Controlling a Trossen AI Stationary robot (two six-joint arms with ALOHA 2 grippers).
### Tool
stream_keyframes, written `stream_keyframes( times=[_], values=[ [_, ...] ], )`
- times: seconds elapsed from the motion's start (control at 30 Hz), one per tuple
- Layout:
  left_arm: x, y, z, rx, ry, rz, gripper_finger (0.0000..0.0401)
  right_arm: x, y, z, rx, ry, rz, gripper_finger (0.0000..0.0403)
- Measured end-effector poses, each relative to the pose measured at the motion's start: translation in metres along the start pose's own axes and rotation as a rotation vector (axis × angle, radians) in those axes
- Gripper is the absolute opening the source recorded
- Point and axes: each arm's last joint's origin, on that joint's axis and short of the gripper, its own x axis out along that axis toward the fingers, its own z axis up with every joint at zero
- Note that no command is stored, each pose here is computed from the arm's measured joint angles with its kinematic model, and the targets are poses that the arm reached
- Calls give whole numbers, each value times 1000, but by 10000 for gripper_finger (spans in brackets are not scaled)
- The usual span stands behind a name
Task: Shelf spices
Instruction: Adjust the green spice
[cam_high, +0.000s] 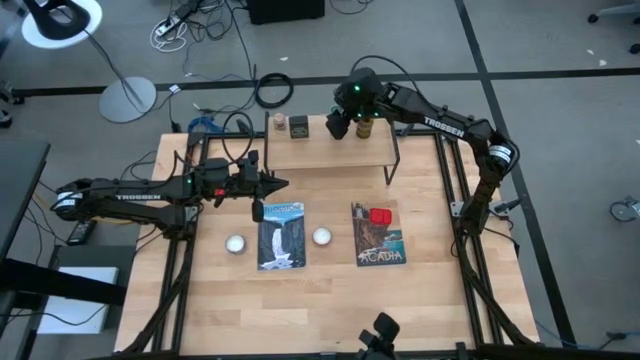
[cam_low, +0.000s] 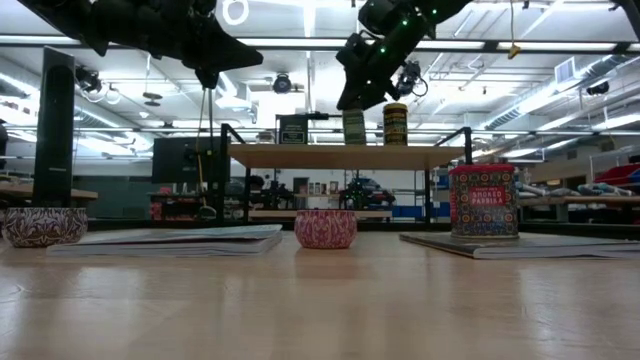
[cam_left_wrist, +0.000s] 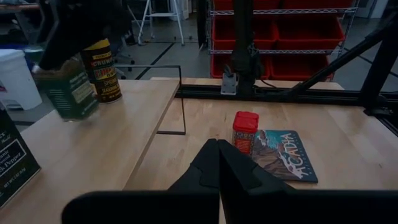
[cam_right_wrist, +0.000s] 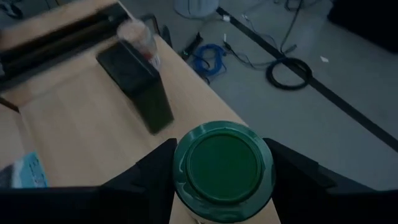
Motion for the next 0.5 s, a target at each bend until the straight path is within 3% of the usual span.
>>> stream_keyframes(
  times=[0.5],
  values=[
    [0,0,0,0,0,0,1,-1,-2,-2,-11,25,-23,205]
  ],
)
